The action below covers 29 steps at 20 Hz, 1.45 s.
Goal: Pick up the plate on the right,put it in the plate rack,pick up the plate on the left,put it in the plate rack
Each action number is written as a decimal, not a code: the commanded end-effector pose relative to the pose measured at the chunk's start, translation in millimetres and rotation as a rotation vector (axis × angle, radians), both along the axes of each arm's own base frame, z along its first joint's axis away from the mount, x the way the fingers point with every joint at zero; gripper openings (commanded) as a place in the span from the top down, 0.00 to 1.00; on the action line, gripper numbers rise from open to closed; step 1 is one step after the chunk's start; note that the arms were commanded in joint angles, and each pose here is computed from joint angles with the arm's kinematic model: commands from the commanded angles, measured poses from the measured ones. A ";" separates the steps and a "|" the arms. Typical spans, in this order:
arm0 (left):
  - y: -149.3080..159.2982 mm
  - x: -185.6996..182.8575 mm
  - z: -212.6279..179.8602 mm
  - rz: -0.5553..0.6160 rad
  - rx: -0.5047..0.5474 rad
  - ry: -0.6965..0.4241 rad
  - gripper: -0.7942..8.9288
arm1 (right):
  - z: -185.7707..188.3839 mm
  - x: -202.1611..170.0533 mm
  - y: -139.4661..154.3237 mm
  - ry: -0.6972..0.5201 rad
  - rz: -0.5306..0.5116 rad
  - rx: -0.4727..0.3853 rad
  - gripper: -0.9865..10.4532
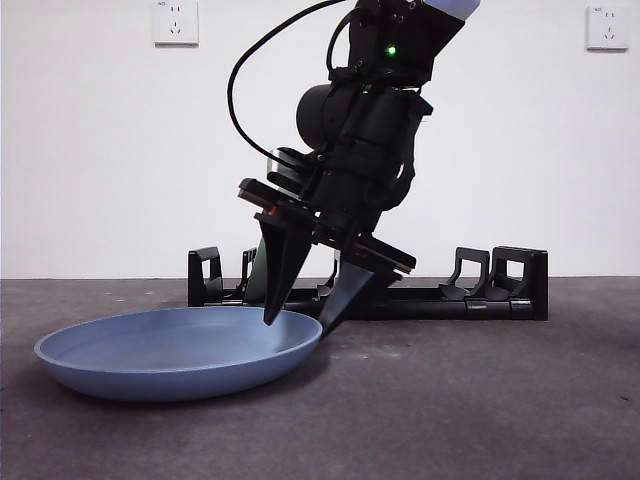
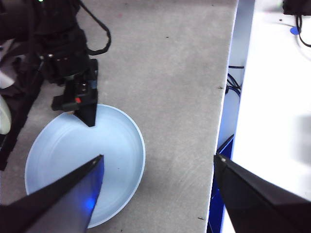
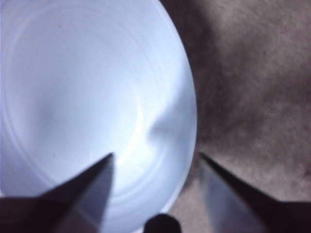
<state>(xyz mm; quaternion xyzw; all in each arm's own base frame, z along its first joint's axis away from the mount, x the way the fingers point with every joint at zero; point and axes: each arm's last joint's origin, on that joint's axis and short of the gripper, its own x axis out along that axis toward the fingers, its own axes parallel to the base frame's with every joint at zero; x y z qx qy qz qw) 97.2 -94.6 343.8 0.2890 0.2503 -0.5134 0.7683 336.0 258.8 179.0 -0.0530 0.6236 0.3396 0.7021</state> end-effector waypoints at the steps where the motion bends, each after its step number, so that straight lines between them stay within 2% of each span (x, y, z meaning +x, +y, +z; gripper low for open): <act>1: -1.4 -1.0 0.7 -0.022 0.000 -0.014 0.53 | -9.3 0.3 1.2 0.023 -0.028 -0.013 0.76; 3: -2.1 -1.2 0.4 -0.035 0.005 -0.018 0.52 | -12.6 0.5 0.9 0.012 -0.041 -0.019 0.77; 5: -3.3 -0.2 -0.8 -0.037 0.014 -0.011 0.52 | -20.1 -1.4 -1.5 0.005 -0.058 -0.049 0.86; 9: -8.3 -0.4 -2.9 -0.076 0.034 -0.011 0.52 | -30.5 -5.2 -4.5 0.018 -0.070 -0.063 0.86; 11: -10.7 0.3 -4.6 -0.066 0.066 -0.019 0.52 | -29.6 -5.2 -4.5 0.018 -0.070 -0.062 0.93; 13: -14.0 0.3 -7.9 -0.069 0.105 -0.010 0.52 | -21.8 -7.1 -5.8 0.029 -0.071 -0.065 0.92; 17: -24.9 2.3 -14.5 -0.102 0.221 -0.066 0.52 | 25.1 -13.8 -18.2 -0.030 -0.079 -0.036 0.92; 19: -36.6 4.9 -20.6 -0.131 0.292 -0.093 0.52 | 58.5 -19.8 -33.7 -0.074 -0.103 -0.001 0.92; 23: -71.5 13.9 -35.6 -0.192 0.366 -0.146 0.52 | 112.6 -36.4 -70.6 -0.107 -0.150 0.072 0.92; 27: -101.1 20.6 -53.0 -0.178 0.505 -0.262 0.53 | 139.3 -47.8 -95.2 -0.100 -0.177 0.144 0.92; 29: -109.2 24.3 -56.8 -0.145 0.530 -0.309 0.53 | 145.9 -52.1 -101.8 -0.103 -0.187 0.149 0.92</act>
